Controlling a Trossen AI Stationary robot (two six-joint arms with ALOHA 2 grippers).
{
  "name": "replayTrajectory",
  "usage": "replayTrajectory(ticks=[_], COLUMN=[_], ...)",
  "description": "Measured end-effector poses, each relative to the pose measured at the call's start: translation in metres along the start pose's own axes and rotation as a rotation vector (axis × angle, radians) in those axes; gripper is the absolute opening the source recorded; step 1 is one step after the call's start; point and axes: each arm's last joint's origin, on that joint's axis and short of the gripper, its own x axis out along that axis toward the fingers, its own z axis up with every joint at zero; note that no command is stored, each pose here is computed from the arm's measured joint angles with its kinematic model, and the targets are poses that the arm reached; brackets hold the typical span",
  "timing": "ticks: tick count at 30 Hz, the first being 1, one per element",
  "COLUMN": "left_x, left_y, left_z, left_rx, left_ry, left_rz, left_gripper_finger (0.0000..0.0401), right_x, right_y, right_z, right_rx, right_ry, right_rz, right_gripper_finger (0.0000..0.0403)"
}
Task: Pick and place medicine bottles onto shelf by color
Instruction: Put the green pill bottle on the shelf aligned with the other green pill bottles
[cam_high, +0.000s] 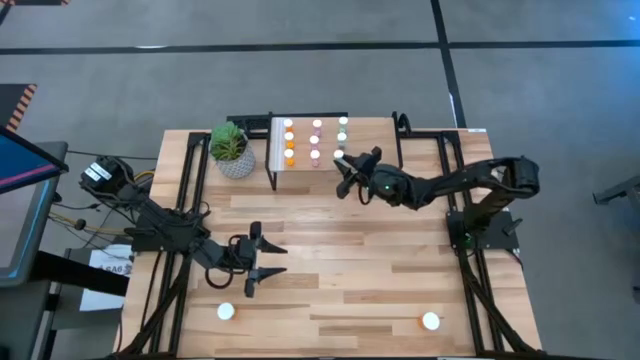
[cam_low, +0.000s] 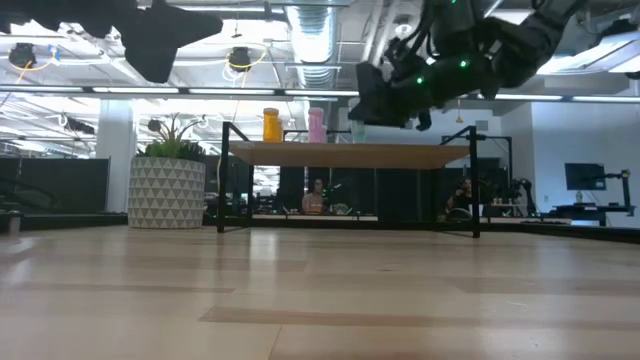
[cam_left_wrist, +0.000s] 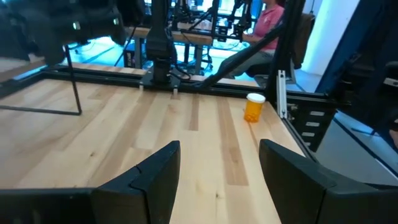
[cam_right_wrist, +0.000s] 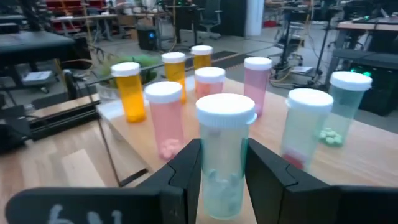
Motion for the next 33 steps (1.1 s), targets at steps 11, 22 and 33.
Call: replayTrajectory(ticks=[11,22,33], left_x=[0.0037,0.0037,0.0037], left_y=[0.0067,0.0067,0.0066], left_z=[0.0012,0.0008,0.0008], left_rx=[0.008,0.011,0.009], left_ry=[-0.001,0.003,0.003], left_rz=[0.024,0.020,0.018], left_gripper_finger=[0.0208,0.0208,0.0208], right_x=[0.0098,0.0110,0.0112], right_y=[-0.0036,-0.0086,-0.0096], right_z=[-0.0095,-0.0106,-0.0124], right_rx=[-0.020,-0.041,-0.041], right_ry=[-0.015,0.011,0.032], right_rz=[-0.025,-0.068,-0.076], right_gripper_finger=[0.0125,0.0125,0.0143])
